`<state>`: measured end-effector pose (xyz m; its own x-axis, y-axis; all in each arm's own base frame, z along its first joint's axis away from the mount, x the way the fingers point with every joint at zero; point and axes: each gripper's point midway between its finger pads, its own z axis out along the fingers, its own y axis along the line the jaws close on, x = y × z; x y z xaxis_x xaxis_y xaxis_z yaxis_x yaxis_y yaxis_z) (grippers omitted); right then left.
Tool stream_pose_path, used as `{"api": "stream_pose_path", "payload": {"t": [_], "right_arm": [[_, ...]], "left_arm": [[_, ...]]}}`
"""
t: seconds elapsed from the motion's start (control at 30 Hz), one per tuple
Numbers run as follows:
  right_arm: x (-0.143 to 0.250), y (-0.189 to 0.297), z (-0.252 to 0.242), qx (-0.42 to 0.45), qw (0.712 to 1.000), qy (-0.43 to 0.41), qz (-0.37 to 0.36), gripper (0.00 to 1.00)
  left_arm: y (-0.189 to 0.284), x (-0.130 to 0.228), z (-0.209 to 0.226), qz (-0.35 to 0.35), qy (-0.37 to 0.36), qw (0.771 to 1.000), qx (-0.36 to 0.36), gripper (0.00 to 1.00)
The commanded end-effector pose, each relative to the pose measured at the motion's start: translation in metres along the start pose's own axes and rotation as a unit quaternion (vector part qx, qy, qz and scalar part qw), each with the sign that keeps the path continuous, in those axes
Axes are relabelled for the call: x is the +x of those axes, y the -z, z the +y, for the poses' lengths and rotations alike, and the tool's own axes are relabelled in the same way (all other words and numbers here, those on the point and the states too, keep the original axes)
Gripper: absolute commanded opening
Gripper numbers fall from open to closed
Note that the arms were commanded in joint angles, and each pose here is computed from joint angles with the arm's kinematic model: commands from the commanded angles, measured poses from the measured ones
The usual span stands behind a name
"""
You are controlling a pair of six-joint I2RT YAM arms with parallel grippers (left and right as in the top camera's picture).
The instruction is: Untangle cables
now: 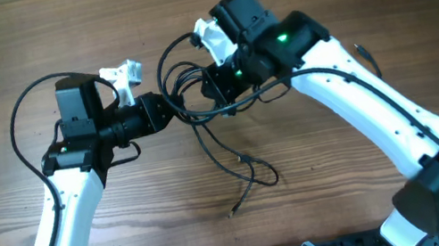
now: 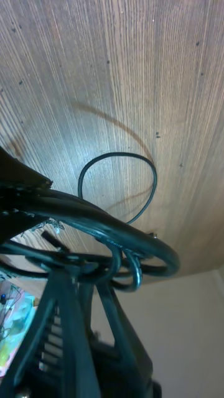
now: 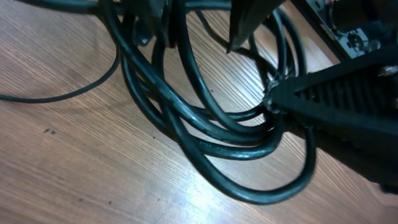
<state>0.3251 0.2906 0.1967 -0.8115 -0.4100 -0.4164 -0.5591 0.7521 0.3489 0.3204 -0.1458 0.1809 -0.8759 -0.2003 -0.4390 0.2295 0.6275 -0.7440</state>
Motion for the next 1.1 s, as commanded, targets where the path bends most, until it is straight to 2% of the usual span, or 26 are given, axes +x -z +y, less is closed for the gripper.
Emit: {"api": "stream_pose_path", "payload": {"t": [0.0,0.03,0.13,0.27,0.4,0.53,0.83,0.93,0.97,1.0,1.03,1.07], "right_arm": [[-0.001,-0.016,-0.002,0.003,1.000,0.008,0.013,0.19],[-0.002,-0.016,0.002,-0.006,1.000,0.010,0.010,0.13],[-0.014,-0.003,0.022,-0.045,0.999,0.019,-0.017,0.05],[-0.035,0.039,0.052,-0.094,0.992,0.033,-0.075,0.04],[-0.060,0.081,0.070,-0.107,0.982,0.044,-0.151,0.04],[-0.088,0.099,0.056,-0.055,0.973,0.018,-0.223,0.04],[-0.109,0.113,-0.009,0.128,0.949,-0.026,-0.286,0.04],[-0.111,0.117,-0.015,0.148,0.944,-0.031,-0.294,0.04],[-0.110,0.116,-0.014,0.145,0.945,-0.029,-0.291,0.05],[-0.108,0.113,-0.010,0.135,0.949,-0.020,-0.283,0.09],[-0.105,0.110,-0.006,0.123,0.954,-0.010,-0.273,0.23],[-0.102,0.107,-0.002,0.111,0.958,-0.004,-0.263,0.31]], "left_arm": [[-0.002,0.003,0.001,0.005,-0.007,1.000,0.003,0.04],[-0.002,0.003,0.001,0.005,-0.007,1.000,0.003,0.04],[-0.002,0.004,0.001,0.006,-0.006,1.000,0.002,0.04],[-0.002,0.007,0.007,0.010,0.003,1.000,-0.014,0.04],[-0.002,0.008,0.007,0.012,0.005,1.000,-0.014,0.04],[-0.003,0.012,0.007,0.019,0.009,1.000,-0.015,0.04],[-0.013,0.031,-0.020,0.060,-0.005,0.998,0.035,0.04],[-0.015,0.037,-0.023,0.070,-0.006,0.997,0.037,0.09],[-0.016,0.037,-0.024,0.071,-0.006,0.997,0.037,0.14],[-0.016,0.037,-0.024,0.071,-0.007,0.997,0.037,0.17],[-0.016,0.037,-0.024,0.071,-0.007,0.997,0.037,0.20],[-0.016,0.037,-0.022,0.069,-0.007,0.997,0.033,0.26]]}}
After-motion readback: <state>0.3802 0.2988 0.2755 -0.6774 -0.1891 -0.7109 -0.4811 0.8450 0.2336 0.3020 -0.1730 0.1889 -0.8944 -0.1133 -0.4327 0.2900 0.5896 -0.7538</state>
